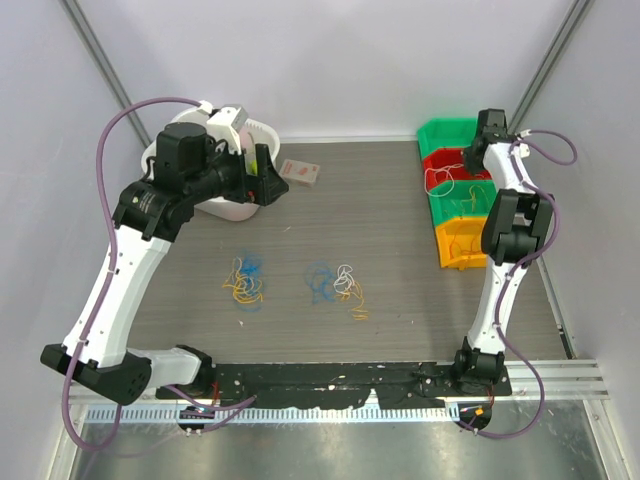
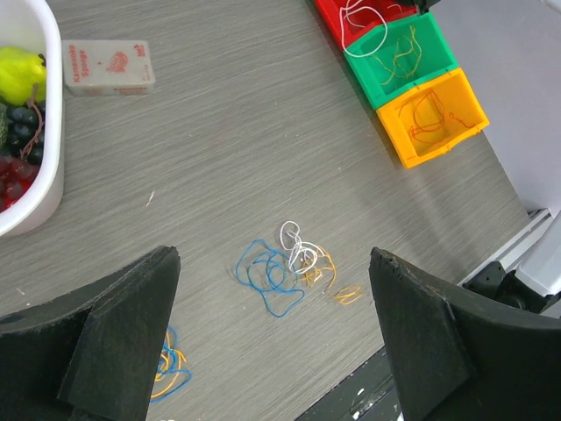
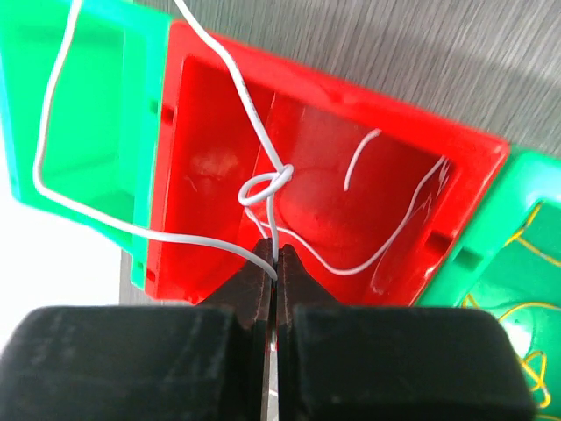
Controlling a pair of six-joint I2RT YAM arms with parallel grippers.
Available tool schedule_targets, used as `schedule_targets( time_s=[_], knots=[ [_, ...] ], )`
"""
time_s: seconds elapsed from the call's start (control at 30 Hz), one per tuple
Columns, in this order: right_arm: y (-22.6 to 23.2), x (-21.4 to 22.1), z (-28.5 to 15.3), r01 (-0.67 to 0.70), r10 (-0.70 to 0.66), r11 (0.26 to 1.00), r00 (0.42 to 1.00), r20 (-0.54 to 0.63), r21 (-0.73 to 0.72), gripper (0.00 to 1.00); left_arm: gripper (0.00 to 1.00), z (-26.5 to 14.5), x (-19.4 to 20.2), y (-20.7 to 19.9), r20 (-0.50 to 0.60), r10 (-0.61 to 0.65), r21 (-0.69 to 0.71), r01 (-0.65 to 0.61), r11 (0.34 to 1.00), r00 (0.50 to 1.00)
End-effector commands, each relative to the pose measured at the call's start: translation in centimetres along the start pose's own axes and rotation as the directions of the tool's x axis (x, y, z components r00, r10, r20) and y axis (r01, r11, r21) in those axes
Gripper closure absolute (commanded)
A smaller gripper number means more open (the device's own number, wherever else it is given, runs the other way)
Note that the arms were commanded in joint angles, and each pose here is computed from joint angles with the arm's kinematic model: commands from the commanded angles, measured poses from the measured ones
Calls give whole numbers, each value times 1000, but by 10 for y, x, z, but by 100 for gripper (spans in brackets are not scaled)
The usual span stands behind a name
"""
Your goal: Untangle the cables
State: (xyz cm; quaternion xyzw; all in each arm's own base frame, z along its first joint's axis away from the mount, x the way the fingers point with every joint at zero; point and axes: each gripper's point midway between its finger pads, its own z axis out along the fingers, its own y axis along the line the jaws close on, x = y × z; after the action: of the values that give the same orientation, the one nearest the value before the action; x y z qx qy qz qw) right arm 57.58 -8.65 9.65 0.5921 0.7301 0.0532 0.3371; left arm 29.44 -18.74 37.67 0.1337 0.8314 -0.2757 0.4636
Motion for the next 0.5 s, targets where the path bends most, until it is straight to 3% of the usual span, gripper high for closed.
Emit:
schedule_targets(
  time_s=[0.0,0.2,0.47],
  knots=[
    [22,-35,-11,-91,94,995,993,70,-44,99,7,-12,-10,-3,45,46,-6,-46,999,998],
    [43,-59,-21,-118,135,985,982,133,-127,99,7,-12,-11,-9,49,33,22,-34,999,998],
    [77,-101,-44,-21,125,952,937,326,-305,99,6,-16,-14,-4,58,58,-14,-57,998,997]
  ],
)
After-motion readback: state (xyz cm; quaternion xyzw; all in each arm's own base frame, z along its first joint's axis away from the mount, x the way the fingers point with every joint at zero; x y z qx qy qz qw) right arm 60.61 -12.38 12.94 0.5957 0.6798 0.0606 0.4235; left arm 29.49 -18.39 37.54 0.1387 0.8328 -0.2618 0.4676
